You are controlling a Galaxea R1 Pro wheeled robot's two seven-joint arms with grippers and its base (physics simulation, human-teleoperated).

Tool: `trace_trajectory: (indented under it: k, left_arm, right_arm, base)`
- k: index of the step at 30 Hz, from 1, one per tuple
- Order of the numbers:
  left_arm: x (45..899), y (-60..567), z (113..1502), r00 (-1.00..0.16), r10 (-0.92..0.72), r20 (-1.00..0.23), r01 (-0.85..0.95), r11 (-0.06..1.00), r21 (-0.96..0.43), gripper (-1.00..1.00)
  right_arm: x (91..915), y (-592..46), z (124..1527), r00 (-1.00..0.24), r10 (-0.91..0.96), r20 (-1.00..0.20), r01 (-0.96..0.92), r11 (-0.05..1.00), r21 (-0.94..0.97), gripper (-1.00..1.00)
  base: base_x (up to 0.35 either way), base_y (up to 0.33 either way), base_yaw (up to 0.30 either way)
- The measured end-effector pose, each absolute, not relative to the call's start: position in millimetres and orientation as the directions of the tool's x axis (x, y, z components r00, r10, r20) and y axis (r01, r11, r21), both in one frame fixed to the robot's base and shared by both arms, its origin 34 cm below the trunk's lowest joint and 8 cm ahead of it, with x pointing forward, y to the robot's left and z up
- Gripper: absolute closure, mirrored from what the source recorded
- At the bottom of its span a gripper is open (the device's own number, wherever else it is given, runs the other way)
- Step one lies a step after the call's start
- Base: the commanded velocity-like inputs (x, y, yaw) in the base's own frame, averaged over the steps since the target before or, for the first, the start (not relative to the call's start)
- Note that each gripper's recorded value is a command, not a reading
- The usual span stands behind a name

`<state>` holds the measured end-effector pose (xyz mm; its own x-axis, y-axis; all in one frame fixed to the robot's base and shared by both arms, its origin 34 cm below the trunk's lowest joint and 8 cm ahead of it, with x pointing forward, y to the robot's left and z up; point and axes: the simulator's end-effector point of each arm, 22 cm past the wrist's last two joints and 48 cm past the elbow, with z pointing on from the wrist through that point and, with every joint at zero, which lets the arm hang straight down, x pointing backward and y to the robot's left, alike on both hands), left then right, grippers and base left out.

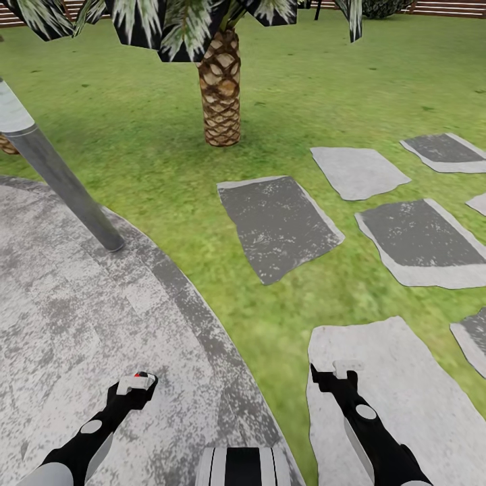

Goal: Pick up the pesticide atomizer in the garden and spray insectifuge to fully cover both potted plants in the garden.

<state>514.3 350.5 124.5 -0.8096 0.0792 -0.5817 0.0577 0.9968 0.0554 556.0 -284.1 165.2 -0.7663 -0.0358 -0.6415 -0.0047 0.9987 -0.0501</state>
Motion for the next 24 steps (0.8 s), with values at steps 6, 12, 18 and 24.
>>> trace_trajectory:
  k: [6, 12, 18, 24]
  left_arm:
    - [517.8, 350.1, 126.2, -0.805, 0.080, -0.588, 0.058, 0.997, 0.056, -1.00]
    - [519.6, 350.3, 127.2, -0.802, 0.079, -0.592, 0.057, 0.997, 0.056, 1.00]
    - [519.4, 350.8, 127.2, -0.803, 0.077, -0.592, 0.055, 0.997, 0.056, 1.00]
    - [519.7, 351.3, 127.4, -0.802, 0.080, -0.592, 0.057, 0.997, 0.057, 1.00]
  right_arm:
    - [555.6, -284.4, 165.0, -0.767, -0.036, -0.641, -0.004, 0.999, -0.051, -1.00]
    - [555.5, -284.4, 164.8, -0.767, -0.036, -0.640, -0.004, 0.999, -0.051, -1.00]
    - [555.5, -284.5, 164.8, -0.767, -0.036, -0.641, -0.004, 0.999, -0.052, -1.00]
    - [555.5, -284.5, 164.8, -0.767, -0.036, -0.640, -0.003, 0.999, -0.051, -1.00]
  base:
    - [0.000, 0.000, 0.000]
    - [0.000, 0.000, 0.000]
    - [0.000, 0.000, 0.000]
    - [0.000, 0.000, 0.000]
